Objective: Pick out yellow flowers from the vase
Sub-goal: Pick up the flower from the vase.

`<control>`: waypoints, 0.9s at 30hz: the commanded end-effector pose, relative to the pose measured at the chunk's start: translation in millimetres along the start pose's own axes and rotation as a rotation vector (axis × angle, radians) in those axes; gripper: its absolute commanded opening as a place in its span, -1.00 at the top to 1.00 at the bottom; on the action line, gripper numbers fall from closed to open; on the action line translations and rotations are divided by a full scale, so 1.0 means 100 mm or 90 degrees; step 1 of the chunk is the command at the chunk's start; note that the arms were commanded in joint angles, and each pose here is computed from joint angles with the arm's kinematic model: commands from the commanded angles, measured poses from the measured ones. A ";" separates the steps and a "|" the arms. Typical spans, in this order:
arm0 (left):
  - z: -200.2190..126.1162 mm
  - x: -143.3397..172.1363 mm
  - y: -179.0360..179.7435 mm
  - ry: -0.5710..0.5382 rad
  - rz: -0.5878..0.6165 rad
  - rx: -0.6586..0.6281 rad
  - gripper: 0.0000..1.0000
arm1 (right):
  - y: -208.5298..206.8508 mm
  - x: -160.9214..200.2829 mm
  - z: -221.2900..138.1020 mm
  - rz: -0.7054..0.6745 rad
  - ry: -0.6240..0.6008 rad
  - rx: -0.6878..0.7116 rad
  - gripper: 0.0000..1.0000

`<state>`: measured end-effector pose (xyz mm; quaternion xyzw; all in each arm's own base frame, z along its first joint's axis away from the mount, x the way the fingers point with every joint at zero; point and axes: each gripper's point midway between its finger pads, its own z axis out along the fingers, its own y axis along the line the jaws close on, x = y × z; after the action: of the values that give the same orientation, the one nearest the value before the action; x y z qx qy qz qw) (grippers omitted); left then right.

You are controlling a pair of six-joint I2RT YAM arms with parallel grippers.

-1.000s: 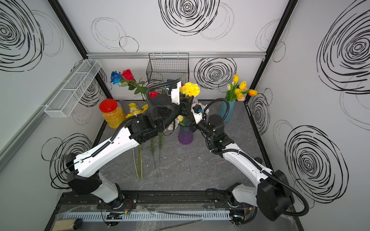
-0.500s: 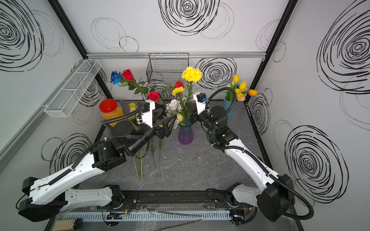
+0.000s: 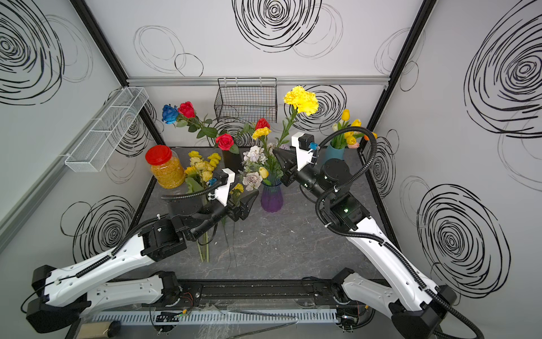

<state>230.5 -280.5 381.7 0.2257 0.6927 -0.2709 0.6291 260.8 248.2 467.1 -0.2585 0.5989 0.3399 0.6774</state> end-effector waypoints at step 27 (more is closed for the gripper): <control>-0.09 0.01 -0.62 -0.023 0.007 0.196 0.57 | 1.05 0.29 -0.52 0.089 0.044 -0.197 1.00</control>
<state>187.9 -317.7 374.4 0.3211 0.6524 -0.3514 0.5897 154.0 281.5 431.2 -0.3330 0.5891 0.4550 0.5788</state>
